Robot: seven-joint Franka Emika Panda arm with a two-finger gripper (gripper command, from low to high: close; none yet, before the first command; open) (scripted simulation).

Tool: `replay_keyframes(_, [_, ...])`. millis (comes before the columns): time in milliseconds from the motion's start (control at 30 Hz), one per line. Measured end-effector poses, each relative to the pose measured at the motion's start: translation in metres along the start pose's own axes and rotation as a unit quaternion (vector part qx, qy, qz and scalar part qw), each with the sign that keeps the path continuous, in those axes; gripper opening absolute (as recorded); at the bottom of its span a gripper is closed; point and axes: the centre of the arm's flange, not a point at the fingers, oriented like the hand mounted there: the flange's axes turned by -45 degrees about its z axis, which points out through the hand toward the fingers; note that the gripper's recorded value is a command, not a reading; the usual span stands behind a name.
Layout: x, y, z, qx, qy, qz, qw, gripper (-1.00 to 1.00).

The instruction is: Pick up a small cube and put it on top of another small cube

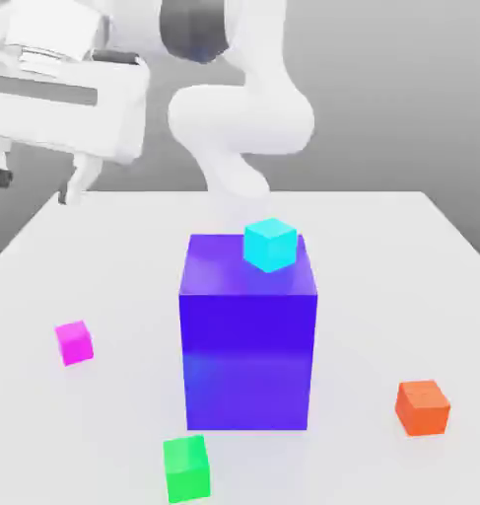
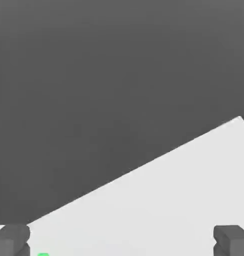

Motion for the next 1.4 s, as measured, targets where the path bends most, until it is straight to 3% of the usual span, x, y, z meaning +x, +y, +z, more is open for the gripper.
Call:
replay_keyframes(233, [-0.064, 0.081, 0.097, -0.029, -0.087, 0.106, 0.99, 0.0])
replay_keyframes(500, [-0.171, 0.149, 0.169, -0.035, -0.174, 0.235, 0.956, 0.0])
replay_keyframes(733, [-0.196, 0.146, 0.224, -0.034, -0.18, 0.236, 0.954, 0.0])
replay_keyframes(767, [-0.2, 0.145, 0.23, -0.034, -0.18, 0.236, 0.954, -1.0])
replay_keyframes(1000, [-0.2, 0.145, 0.231, -0.033, -0.18, 0.236, 0.954, -1.0])
replay_keyframes(1400, [-0.153, 0.123, 0.174, -0.025, -0.181, 0.202, 0.962, -1.0])
